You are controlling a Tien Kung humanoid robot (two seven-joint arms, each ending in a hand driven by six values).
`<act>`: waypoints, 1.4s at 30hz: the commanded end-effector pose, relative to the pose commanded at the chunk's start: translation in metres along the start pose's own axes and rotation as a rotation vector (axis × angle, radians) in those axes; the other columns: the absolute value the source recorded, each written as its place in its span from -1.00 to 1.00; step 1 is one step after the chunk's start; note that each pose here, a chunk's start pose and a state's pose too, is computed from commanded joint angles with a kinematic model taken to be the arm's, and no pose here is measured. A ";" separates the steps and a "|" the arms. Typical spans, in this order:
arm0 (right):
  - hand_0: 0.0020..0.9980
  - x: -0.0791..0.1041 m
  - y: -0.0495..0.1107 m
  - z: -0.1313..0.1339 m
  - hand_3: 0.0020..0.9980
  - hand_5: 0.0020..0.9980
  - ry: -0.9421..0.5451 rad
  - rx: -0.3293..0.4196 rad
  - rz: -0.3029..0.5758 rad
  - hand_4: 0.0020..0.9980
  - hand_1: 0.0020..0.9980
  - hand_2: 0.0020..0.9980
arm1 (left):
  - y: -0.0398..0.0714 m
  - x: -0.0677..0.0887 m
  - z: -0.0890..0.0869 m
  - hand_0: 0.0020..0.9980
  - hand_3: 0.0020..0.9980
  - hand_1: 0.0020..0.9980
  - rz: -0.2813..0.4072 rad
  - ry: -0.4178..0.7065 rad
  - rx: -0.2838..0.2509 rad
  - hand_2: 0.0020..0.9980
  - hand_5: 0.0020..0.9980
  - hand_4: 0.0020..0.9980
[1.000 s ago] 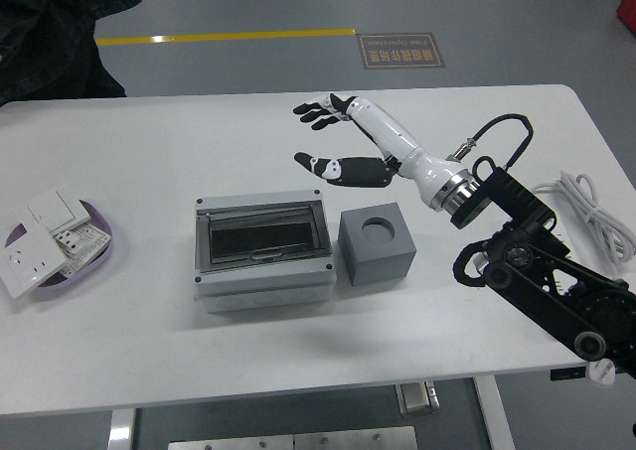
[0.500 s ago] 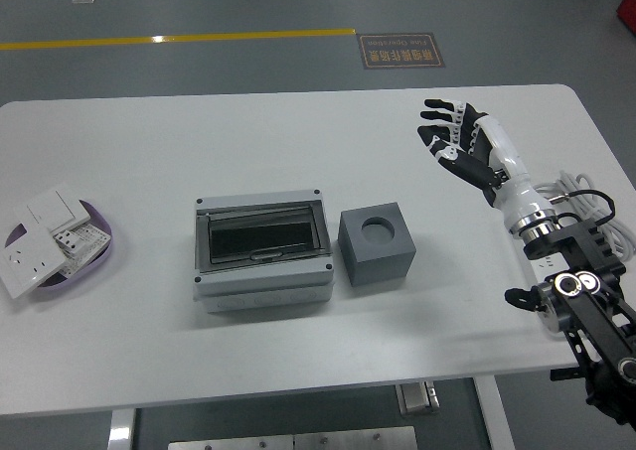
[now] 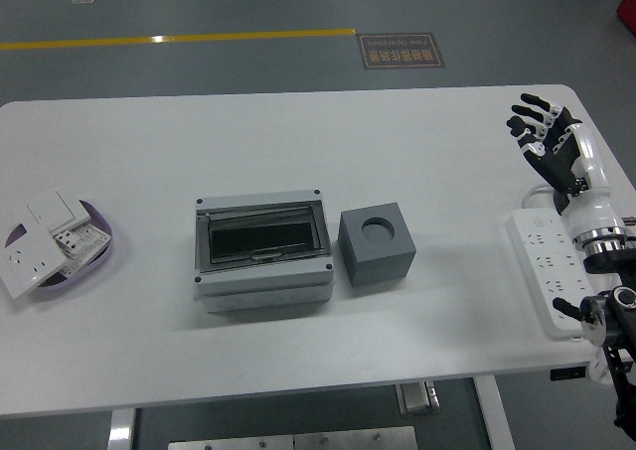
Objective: Pick up the cylinder from the cube,place it in the box,flap close box
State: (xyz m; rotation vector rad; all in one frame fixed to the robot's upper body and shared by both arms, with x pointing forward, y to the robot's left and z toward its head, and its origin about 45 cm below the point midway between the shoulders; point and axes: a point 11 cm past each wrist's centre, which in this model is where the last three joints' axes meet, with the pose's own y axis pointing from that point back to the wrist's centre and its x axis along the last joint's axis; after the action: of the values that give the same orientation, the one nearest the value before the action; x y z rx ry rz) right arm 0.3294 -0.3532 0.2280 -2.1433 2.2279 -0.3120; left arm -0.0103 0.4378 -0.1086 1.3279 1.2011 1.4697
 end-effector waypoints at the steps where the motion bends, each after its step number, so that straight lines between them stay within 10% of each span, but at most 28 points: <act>1: 0.51 0.000 0.001 0.000 0.43 -0.27 -0.008 0.005 -0.001 0.48 0.37 0.42 | 0.000 0.001 0.000 0.29 0.39 0.34 0.002 0.000 0.001 0.31 -0.37 0.50; 42: 0.53 0.009 0.011 0.003 0.43 -0.19 -0.046 0.040 0.050 0.60 0.40 0.42 | -0.001 -0.002 -0.010 0.29 0.39 0.34 -0.003 0.029 0.018 0.31 -0.37 0.50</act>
State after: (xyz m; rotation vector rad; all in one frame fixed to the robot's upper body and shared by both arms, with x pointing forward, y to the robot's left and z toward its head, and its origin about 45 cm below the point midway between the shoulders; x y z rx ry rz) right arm 0.3192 -0.3623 0.2241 -2.0501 2.2266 -0.2997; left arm -0.0204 0.4345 -0.1099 1.3207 1.2361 1.4841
